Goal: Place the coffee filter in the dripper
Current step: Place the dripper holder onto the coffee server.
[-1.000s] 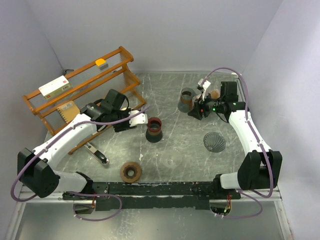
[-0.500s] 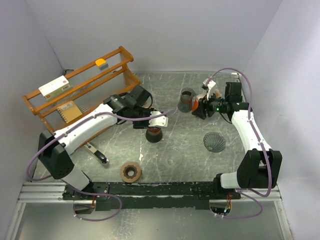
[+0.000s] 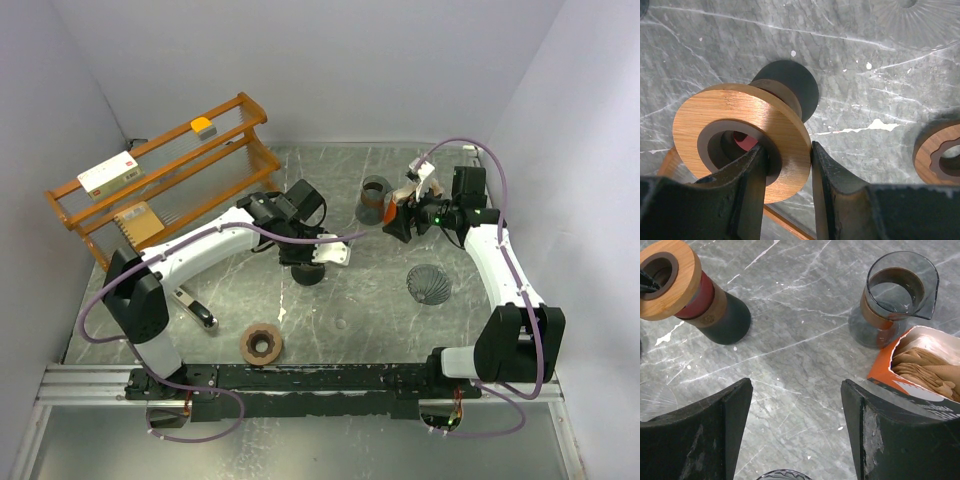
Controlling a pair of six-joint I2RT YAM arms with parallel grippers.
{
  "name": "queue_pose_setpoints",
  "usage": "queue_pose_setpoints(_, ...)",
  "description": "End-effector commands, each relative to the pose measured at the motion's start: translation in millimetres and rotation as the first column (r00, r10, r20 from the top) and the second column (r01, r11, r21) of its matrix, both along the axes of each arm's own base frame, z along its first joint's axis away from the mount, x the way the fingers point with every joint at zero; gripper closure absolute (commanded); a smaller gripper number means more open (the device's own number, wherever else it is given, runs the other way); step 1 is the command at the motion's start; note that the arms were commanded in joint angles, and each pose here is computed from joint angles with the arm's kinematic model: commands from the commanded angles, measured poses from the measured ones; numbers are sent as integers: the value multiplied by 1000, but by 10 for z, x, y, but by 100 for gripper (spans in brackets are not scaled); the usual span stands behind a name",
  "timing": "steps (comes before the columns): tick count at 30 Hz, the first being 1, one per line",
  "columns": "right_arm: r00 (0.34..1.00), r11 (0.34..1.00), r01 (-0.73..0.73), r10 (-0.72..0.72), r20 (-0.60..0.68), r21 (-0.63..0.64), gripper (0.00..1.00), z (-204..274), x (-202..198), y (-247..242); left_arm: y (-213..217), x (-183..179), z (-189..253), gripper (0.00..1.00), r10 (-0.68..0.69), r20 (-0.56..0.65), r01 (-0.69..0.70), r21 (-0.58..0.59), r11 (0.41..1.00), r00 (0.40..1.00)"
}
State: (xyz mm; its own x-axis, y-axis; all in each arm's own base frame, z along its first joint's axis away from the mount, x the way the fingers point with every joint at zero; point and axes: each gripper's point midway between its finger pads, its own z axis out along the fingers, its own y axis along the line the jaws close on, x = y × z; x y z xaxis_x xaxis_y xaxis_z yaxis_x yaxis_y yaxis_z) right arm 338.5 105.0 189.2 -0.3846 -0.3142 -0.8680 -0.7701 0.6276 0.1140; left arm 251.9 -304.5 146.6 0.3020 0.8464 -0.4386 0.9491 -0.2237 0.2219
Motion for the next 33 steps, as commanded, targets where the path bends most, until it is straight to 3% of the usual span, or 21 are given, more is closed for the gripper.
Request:
queue_pose_setpoints(1, 999, 1000, 10, -10, 43, -2, 26, 92, 17, -33, -24, 62, 61, 68, 4, 36, -4, 11, 1000, 999)
queue_pose_setpoints(19, 999, 1000, 17, -17, 37, -8, 23, 69, 27, -48, -47, 91, -83, 58, 22, 45, -25, 59, 998, 999)
queue_pose_setpoints(26, 999, 1000, 15, -14, 32, -10, 22, 49, 25, -47, -75, 86, -34, 40, 29, 63, -33, 51, 998, 998)
queue_pose_setpoints(33, 999, 1000, 18, -18, 30, -14, 21, 35, 30, -55, -128, 110, 56, 35, 48, 65, -50, 25, 998, 997)
